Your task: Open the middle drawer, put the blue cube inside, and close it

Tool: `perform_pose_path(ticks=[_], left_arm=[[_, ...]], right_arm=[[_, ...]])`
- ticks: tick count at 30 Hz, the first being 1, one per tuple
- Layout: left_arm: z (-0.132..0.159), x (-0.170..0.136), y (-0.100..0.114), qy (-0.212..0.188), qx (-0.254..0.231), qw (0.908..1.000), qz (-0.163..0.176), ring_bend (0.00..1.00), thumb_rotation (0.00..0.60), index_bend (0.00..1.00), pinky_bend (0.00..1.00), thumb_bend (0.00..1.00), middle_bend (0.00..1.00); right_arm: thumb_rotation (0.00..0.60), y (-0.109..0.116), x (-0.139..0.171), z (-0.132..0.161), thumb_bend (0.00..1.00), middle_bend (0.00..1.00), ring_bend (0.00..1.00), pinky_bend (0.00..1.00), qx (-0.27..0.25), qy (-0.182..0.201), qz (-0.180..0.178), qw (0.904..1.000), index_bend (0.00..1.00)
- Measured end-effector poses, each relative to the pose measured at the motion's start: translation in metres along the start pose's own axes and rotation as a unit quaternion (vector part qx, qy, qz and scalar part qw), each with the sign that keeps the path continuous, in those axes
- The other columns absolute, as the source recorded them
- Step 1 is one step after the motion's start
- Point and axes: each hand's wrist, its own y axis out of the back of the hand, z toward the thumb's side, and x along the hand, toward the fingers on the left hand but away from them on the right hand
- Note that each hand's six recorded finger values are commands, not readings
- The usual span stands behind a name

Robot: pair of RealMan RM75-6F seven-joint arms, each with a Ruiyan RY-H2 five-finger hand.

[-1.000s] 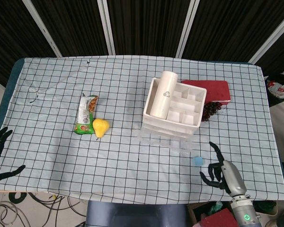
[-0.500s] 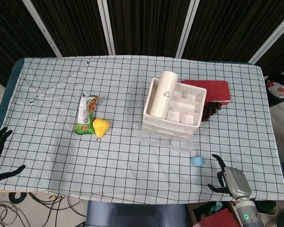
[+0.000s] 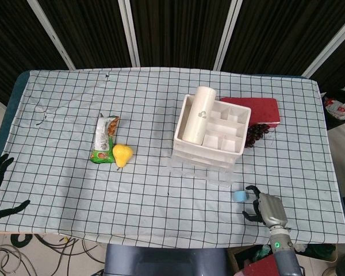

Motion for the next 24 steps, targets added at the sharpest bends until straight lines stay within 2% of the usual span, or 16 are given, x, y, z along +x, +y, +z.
perform_pose_path(ticks=[8,24], left_arm=[[0.0,0.0,0.0,0.001,-0.001,1.0,-0.001,0.0,0.6,0.0,0.0,0.02,0.0],[-0.001,0.0,0.0,0.004,-0.001,1.0,0.0,0.0,0.6,0.0,0.0,0.02,0.0]], right_arm=[[0.6,-0.002,-0.011,0.004,0.26,0.85,0.89,0.78,-0.011,-0.009,-0.007,0.9999,0.34],[0.6,-0.01,-0.017,0.01,0.32,0.85,0.89,0.78,-0.031,-0.012,-0.005,0.9994,0.39]])
